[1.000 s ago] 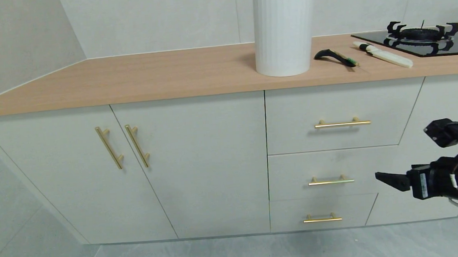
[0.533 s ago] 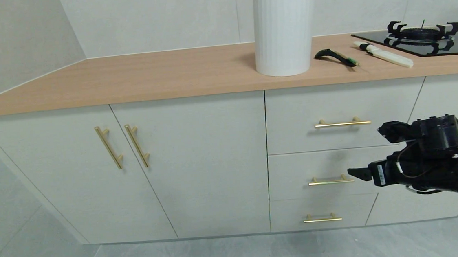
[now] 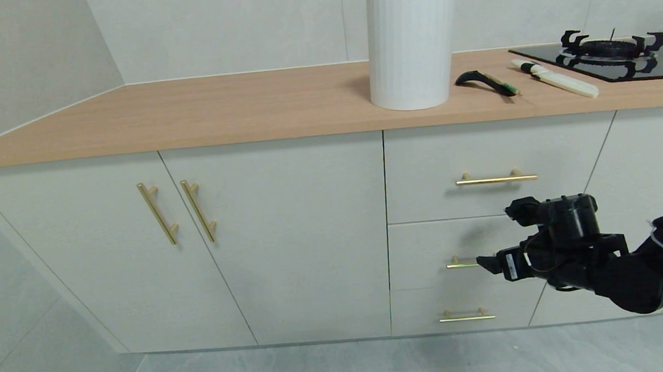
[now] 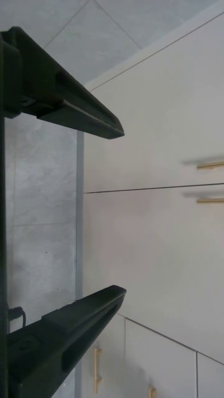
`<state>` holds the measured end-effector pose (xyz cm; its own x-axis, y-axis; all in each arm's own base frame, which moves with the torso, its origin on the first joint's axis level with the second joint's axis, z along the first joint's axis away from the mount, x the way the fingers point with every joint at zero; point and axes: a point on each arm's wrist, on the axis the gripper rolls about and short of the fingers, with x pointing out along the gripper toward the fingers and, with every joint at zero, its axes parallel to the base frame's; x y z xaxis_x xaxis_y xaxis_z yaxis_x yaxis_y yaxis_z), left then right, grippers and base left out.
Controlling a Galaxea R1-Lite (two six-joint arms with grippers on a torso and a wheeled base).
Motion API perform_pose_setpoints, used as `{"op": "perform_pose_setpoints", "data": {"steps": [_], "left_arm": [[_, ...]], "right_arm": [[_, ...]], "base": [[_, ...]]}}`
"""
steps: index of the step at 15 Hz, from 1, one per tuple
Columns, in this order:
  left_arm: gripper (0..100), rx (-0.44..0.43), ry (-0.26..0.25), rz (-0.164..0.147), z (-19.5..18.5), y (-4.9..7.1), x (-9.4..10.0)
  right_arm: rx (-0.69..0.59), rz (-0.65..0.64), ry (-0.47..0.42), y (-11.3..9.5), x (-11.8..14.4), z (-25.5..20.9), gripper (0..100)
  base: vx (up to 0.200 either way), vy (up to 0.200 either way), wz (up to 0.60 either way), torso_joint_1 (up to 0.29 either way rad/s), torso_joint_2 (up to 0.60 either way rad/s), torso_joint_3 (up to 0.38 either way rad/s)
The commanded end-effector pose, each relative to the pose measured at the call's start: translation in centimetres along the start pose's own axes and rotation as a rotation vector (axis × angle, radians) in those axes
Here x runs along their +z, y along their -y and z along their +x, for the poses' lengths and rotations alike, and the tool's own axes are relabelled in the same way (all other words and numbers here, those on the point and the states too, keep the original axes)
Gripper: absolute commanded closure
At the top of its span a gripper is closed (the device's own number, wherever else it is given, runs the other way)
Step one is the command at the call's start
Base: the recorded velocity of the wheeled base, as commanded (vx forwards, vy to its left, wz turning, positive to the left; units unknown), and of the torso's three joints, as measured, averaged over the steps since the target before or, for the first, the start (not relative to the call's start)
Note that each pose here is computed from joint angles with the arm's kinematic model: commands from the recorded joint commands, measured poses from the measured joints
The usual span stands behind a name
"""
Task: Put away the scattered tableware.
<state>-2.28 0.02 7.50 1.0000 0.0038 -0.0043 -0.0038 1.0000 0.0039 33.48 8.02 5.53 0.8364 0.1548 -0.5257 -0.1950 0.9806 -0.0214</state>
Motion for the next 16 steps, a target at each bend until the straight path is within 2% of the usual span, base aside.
{"op": "perform_pose_setpoints", "data": {"steps": [1, 4, 7, 16], "left_arm": [[0, 0.001, 0.000, 0.001, 0.0, 0.0, 0.0], [0, 0.001, 0.000, -0.001, 0.0, 0.0, 0.0], [0, 0.001, 0.000, -0.001, 0.0, 0.0, 0.0], [0, 0.001, 0.000, -0.001, 0.0, 0.0, 0.0]], "right_arm": [[-0.006, 0.005, -0.029, -0.1, -1.3, 1.5, 0], [-0.018, 0.039, -0.033, 0.1, -1.8, 2.6, 0], [-0.073, 0.055, 0.029, 0.6, -2.7, 4.9, 0], [-0.154, 0.072, 0.071, 1.4, -3.3, 8.6, 0]], "base": [[0.000, 0.000, 0.00, 0.000, 0.00, 0.000], [0.000, 0.000, 0.00, 0.000, 0.00, 0.000], [0.000, 0.000, 0.00, 0.000, 0.00, 0.000], [0.000, 0.000, 0.00, 0.000, 0.00, 0.000]]}}
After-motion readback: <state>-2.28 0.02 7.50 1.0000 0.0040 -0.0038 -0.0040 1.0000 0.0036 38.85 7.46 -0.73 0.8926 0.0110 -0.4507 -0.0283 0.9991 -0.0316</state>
